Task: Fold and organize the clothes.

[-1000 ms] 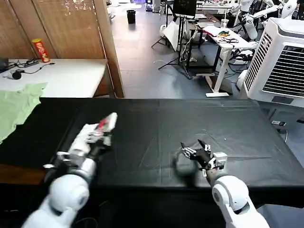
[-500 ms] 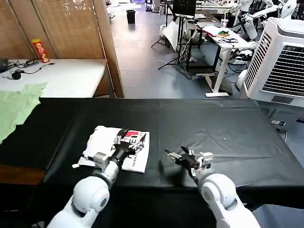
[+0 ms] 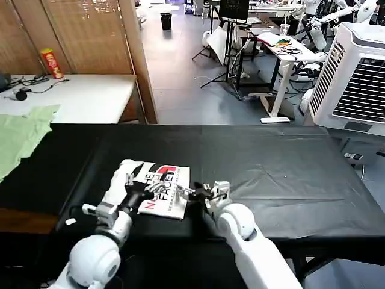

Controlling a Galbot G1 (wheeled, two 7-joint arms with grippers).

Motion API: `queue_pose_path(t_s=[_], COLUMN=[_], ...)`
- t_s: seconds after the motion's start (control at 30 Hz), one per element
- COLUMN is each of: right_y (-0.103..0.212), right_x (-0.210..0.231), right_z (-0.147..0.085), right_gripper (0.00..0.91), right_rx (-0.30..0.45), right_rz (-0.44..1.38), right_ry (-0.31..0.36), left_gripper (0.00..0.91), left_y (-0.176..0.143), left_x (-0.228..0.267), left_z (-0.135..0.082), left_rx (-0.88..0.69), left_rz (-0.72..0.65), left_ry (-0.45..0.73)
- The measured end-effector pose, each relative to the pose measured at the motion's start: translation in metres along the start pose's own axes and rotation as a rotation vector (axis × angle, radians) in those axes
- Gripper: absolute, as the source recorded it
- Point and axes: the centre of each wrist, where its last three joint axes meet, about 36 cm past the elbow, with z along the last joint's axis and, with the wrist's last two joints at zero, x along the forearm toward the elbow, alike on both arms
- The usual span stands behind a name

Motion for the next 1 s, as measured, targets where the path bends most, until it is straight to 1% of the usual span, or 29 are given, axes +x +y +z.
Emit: queue_pose_path(t_s=[0.03, 0.17, 0.27, 0.37, 0.47, 0.5, 0.53, 0.63, 0.7, 0.77, 0.83, 0.93, 1.0], right_y=[0.0, -0.001, -0.006, -0.023, -0.049, -0.06, -0.07, -0.09, -0.095, -0.099, -0.098, -0.093, -0.086], right_x=[-0.003, -0.008, -0.007, -0.005, -0.001, 0.002, 0.007, 0.022, 0.033, 0.047, 0.06, 0.084, 0.099], right_z=[0.0, 0.001, -0.003, -0.012, -0.023, -0.027, -0.029, -0.032, -0.033, -0.032, -0.028, -0.018, -0.006], right_gripper=[0.02, 0.01, 0.0, 0.0, 0.0, 0.137, 0.878, 0.878, 0.878, 0.878, 0.878, 0.878, 0.878], right_rx=[-0.002, -0.006, -0.001, 0.009, 0.025, 0.033, 0.038, 0.066, 0.094, 0.134, 0.168, 0.229, 0.261], right_rz=[0.0, 0.004, 0.007, 0.034, 0.074, 0.083, 0.094, 0.117, 0.137, 0.17, 0.203, 0.267, 0.302], right_ry=[0.001, 0.002, -0.006, -0.019, -0.041, -0.044, -0.034, -0.002, -0.004, -0.03, -0.065, -0.141, -0.195], left_gripper=[0.878, 0.878, 0.878, 0.878, 0.878, 0.878, 0.878, 0.878, 0.878, 0.878, 0.878, 0.878, 0.878], left_y=[0.001, 0.005, 0.009, 0.014, 0.019, 0.02, 0.023, 0.028, 0.032, 0.035, 0.036, 0.034, 0.032], left_x=[0.002, 0.011, 0.015, 0.017, 0.019, 0.02, 0.021, 0.023, 0.024, 0.025, 0.028, 0.032, 0.035], left_z=[0.001, 0.003, 0.004, 0.007, 0.012, 0.014, 0.016, 0.023, 0.026, 0.03, 0.031, 0.033, 0.034], left_rx=[0.0, 0.001, 0.001, 0.002, 0.002, 0.0, -0.004, -0.015, -0.011, 0.0, 0.019, 0.035, 0.034], left_rz=[-0.005, -0.026, -0.041, -0.059, -0.078, -0.085, -0.095, -0.115, -0.124, -0.148, -0.152, -0.162, -0.178], left_ry=[0.0, -0.004, -0.008, -0.011, -0.021, -0.03, -0.033, -0.036, -0.048, -0.062, -0.047, -0.033, -0.018])
